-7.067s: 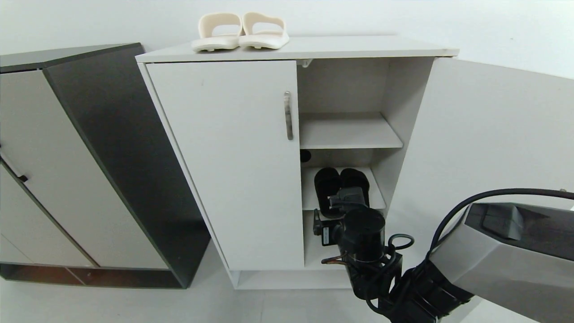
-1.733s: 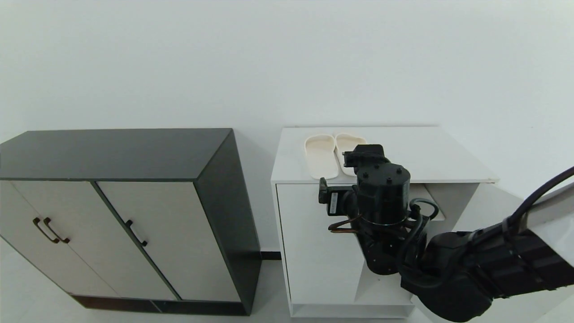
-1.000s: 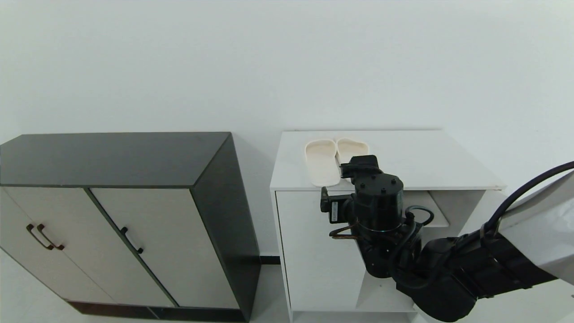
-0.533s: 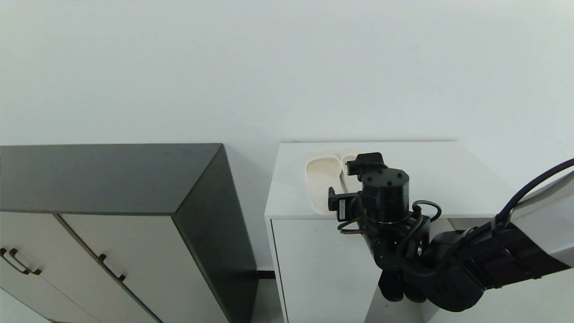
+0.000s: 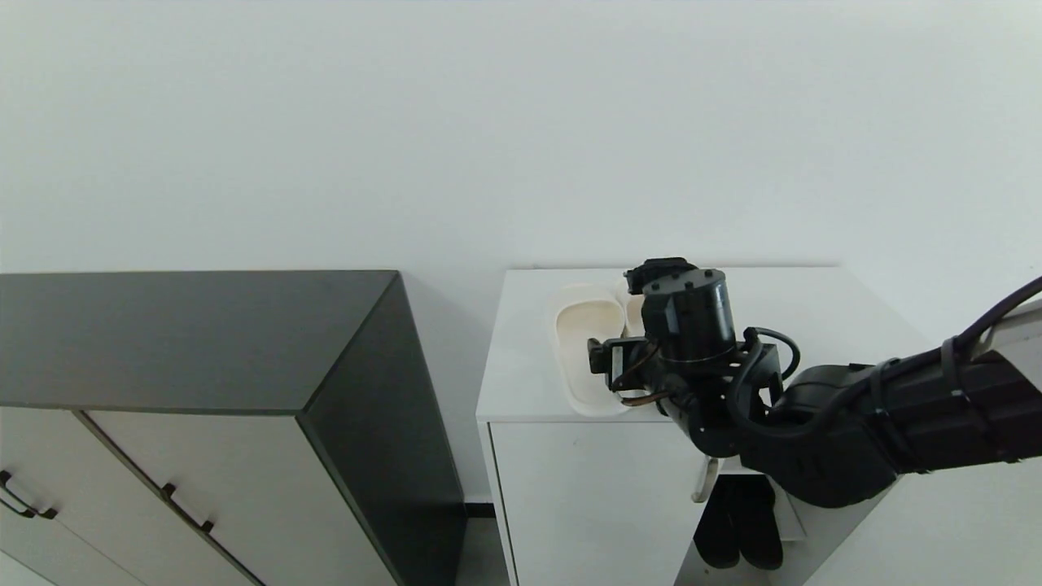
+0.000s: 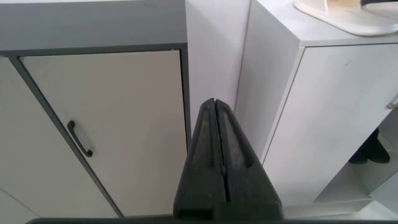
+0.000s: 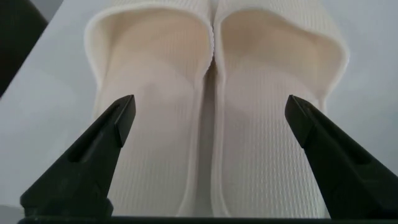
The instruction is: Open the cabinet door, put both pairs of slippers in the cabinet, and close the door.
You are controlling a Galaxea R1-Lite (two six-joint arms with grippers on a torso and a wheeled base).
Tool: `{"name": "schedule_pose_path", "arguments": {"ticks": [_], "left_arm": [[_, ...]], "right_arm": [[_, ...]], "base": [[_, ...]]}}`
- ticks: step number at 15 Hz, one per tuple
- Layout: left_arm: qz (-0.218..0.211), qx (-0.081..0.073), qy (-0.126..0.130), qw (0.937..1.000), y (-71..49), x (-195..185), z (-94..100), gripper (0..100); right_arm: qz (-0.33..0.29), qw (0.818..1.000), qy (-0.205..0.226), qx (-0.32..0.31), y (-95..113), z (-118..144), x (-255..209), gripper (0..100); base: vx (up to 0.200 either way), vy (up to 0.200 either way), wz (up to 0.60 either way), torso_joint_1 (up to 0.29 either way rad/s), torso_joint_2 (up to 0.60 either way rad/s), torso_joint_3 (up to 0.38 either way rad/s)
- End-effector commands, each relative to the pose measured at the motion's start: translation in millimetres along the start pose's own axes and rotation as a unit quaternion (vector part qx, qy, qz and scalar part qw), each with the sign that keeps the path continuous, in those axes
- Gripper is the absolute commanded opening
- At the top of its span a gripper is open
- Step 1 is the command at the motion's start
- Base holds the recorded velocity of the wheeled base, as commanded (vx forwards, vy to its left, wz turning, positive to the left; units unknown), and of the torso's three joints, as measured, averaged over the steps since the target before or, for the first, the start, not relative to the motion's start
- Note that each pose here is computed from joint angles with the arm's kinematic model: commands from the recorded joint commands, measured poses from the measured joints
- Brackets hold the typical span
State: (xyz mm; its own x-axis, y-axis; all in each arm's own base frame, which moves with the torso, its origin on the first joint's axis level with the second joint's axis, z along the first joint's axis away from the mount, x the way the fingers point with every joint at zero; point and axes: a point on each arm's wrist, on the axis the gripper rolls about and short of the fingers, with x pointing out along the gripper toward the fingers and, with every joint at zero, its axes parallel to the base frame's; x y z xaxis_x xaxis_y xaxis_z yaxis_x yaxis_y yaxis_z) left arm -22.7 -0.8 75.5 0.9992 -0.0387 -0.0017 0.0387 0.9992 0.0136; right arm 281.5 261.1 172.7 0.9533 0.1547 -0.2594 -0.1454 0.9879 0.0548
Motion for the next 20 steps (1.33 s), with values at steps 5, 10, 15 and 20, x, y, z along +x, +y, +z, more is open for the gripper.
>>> {"name": "schedule_pose_path", "arguments": {"ticks": [5, 10, 15, 20], "left_arm": [[0.000, 0.000, 0.001, 1.0000, 0.0, 0.1, 0.0, 0], [0.000, 0.001, 0.001, 1.0000, 0.0, 0.1, 0.0, 0], [0.000, 0.000, 0.001, 1.0000, 0.0, 0.1, 0.0, 0], [0.000, 0.001, 0.001, 1.0000, 0.0, 0.1, 0.0, 0]], "right_arm": [[-0.003, 1.000, 0.005, 0.009, -2.8, -2.0, 26.2, 100], [-0.003, 1.000, -0.013, 0.012, 3.1, -6.7, 48.0, 100], [-0.015, 1.000, -0.026, 0.009, 0.5, -6.7, 68.7, 100], [-0.015, 0.999, -0.034, 0.002, 0.3, -6.5, 71.0, 0]], "base": [[0.000, 0.000, 0.00, 0.000, 0.00, 0.000], [0.000, 0.000, 0.00, 0.000, 0.00, 0.000], [0.000, 0.000, 0.00, 0.000, 0.00, 0.000], [0.000, 0.000, 0.00, 0.000, 0.00, 0.000]]}}
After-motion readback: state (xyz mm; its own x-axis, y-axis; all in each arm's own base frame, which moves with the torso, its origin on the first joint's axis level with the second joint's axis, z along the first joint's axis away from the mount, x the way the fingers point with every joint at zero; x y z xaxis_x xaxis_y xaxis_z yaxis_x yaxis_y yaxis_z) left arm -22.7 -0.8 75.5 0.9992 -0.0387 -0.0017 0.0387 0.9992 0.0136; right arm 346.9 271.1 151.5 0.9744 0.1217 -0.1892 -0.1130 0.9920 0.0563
